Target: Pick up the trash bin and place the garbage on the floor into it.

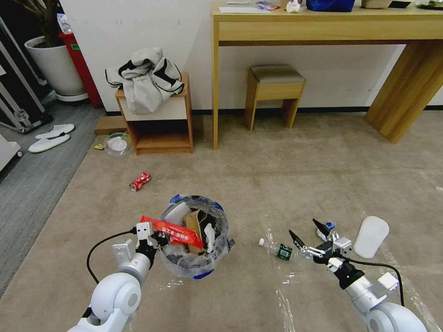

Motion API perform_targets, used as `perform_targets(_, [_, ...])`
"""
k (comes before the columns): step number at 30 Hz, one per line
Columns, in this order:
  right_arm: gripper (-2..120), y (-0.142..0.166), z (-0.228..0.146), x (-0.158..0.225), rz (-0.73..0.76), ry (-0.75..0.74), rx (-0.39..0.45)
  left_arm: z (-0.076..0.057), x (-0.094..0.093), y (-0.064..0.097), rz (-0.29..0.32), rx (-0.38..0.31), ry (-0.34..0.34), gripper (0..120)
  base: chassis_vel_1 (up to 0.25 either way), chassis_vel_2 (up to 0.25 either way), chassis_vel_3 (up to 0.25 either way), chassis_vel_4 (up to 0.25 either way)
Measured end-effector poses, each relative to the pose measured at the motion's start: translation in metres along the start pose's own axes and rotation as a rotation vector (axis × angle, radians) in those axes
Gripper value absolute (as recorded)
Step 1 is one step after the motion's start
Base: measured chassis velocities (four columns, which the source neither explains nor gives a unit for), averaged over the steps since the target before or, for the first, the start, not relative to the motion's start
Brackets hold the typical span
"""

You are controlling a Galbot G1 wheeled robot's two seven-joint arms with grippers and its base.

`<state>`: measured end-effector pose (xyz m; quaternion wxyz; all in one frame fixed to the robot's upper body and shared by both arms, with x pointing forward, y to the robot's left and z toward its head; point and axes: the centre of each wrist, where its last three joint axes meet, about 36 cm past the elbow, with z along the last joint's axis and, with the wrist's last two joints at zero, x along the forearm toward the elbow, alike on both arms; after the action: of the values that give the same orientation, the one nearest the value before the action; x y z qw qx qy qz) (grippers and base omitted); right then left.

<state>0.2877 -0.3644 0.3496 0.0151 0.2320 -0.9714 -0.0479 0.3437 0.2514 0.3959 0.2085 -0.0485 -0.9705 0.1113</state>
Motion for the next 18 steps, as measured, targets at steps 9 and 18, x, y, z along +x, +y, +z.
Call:
perform_targets(9, [100, -0.0025, -0.0023, 0.0, -0.006, 0.001, 0.011, 0.0006, 0.0019, -0.0019, -0.002, -0.028, 0.008, 1, 0.0, 0.0, 0.0, 0.0])
perform_targets(18, [100, -0.0027, -0.0026, 0.0014, -0.011, 0.003, 0.013, 0.001, 0.0019, -0.0029, -0.003, -0.031, 0.01, 1, -0.008, -0.009, -0.009, -0.013])
